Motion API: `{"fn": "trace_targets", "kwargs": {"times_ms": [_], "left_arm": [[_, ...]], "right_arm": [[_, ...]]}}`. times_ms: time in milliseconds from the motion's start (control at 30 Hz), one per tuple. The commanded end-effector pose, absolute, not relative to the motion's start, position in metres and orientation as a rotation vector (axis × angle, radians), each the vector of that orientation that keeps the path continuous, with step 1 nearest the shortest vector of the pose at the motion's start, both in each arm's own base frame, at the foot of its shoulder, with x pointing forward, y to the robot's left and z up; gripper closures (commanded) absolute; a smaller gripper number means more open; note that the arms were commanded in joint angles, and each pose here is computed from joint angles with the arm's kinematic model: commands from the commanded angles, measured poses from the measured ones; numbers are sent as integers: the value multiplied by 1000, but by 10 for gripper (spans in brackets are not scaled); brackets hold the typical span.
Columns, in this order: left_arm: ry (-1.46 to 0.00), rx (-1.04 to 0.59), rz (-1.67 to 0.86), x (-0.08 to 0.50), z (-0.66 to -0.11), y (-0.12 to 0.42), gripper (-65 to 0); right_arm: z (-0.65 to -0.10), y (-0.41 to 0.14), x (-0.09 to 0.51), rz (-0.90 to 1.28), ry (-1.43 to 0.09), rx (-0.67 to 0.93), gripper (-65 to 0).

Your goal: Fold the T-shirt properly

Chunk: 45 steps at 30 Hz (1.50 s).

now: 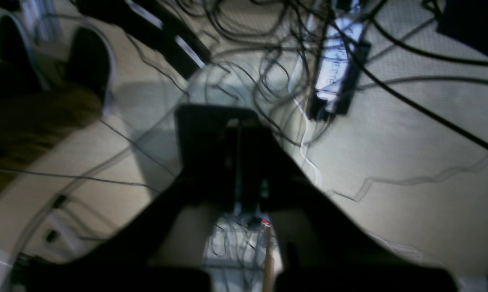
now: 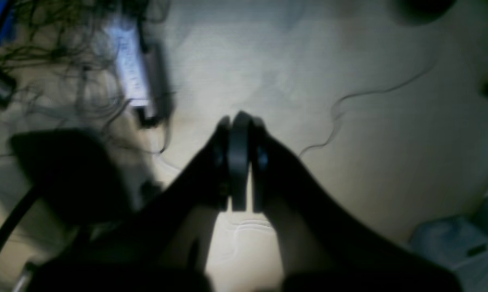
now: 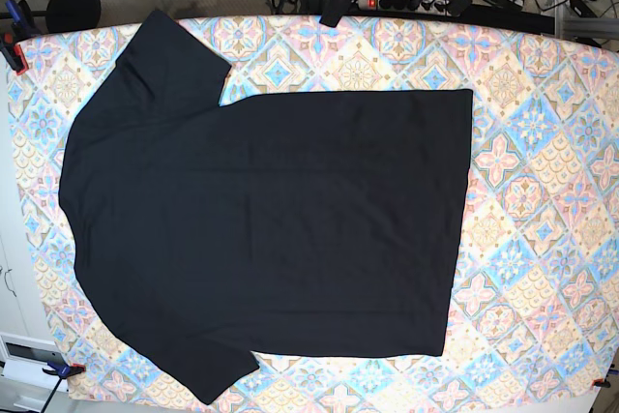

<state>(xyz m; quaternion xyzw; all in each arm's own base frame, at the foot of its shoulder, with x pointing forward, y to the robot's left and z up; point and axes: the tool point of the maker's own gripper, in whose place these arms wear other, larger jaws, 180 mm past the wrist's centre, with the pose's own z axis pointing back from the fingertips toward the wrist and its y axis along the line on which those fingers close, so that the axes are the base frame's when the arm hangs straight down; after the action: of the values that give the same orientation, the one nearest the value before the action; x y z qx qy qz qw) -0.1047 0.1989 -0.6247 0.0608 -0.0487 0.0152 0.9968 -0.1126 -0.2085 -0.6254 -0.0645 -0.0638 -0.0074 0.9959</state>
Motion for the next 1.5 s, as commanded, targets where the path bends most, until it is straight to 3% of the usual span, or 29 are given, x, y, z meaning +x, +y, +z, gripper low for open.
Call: {"fn": "trace_targets", "kwargs": {"times_ms": [0,200,467,633,867,1133,1233,1467], "left_arm": [[-109,128,21,-112,-618,204,-11],[-263,136,-43,-88,-576,219,-10],[-490,94,-134,-42,-496,207,-10],[-630,56,-186,1,-441,192,-11],[-688,-26,-111,63,-391,177,-11],[-703,-107,102,119,-387,194,-16],[-687,-136,158,136,-385,200,-59],[-662,-246,297,169,-381,210,-243]], "right_arm": [[-618,-207,-135,-14,-105,-122,0],[-588,-234,-129,29,-200,-164,0],[-522,-263,-109,-108,-379,-230,0],[-478,-285,-59,-34,-532,-263,0],[-432,-292,-9,-1,-667,-293,0],[-407,-285,29,9,-688,-286,0],[-406,-283,30,9,-668,-282,0],[-403,-281,60,-4,-716,-279,0]]}}
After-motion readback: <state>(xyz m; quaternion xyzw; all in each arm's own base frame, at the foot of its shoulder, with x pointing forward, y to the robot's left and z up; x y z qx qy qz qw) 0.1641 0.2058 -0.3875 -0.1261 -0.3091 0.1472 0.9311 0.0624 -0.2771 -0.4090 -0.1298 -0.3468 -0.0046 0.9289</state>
